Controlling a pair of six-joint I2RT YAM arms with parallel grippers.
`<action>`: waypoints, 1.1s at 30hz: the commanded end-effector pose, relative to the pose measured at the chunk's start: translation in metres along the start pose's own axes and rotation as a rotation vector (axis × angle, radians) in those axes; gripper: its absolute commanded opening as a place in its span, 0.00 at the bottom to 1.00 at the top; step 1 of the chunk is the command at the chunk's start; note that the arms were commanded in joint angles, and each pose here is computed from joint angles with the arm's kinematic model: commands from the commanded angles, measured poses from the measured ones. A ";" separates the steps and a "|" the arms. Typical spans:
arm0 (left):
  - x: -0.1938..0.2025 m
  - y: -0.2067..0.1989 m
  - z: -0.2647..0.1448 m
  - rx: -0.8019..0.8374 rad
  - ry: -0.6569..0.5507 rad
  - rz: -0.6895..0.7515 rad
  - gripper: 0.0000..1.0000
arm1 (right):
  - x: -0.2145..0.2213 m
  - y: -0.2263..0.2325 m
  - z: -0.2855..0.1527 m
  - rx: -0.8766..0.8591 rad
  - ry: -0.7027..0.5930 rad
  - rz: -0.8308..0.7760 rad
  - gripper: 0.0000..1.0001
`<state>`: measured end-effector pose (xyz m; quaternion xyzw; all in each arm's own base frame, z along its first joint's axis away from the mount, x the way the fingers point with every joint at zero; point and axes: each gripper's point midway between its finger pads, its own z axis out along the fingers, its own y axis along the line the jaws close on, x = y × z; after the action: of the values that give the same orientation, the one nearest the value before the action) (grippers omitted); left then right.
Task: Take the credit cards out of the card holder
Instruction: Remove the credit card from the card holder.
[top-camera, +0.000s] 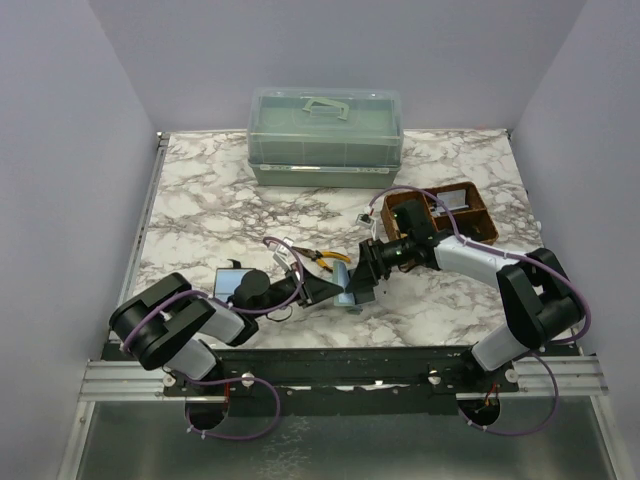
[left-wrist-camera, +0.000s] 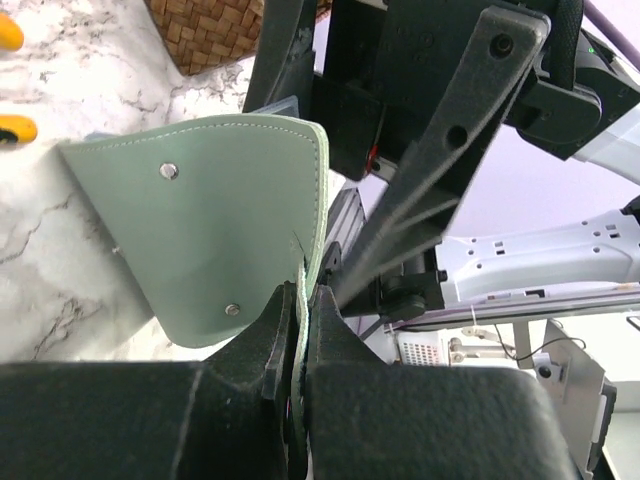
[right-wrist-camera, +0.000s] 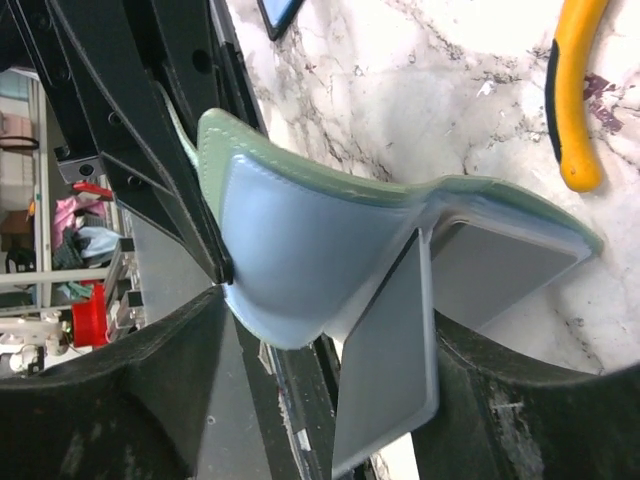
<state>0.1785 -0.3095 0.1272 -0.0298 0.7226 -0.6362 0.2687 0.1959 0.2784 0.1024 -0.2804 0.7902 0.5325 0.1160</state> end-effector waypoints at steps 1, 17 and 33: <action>0.008 0.003 -0.015 -0.012 -0.002 0.003 0.00 | -0.016 -0.002 -0.003 0.027 -0.036 -0.020 0.67; 0.012 0.018 -0.035 -0.078 -0.029 0.022 0.00 | -0.005 -0.013 0.003 0.001 0.003 0.049 0.37; 0.011 0.036 -0.049 -0.177 -0.064 0.026 0.00 | 0.003 -0.024 0.009 0.002 0.057 0.088 0.02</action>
<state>0.1549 -0.2682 0.0944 -0.0545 0.7639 -0.5788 0.2800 0.2018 0.2779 0.0765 -0.2577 0.8062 0.5271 0.0761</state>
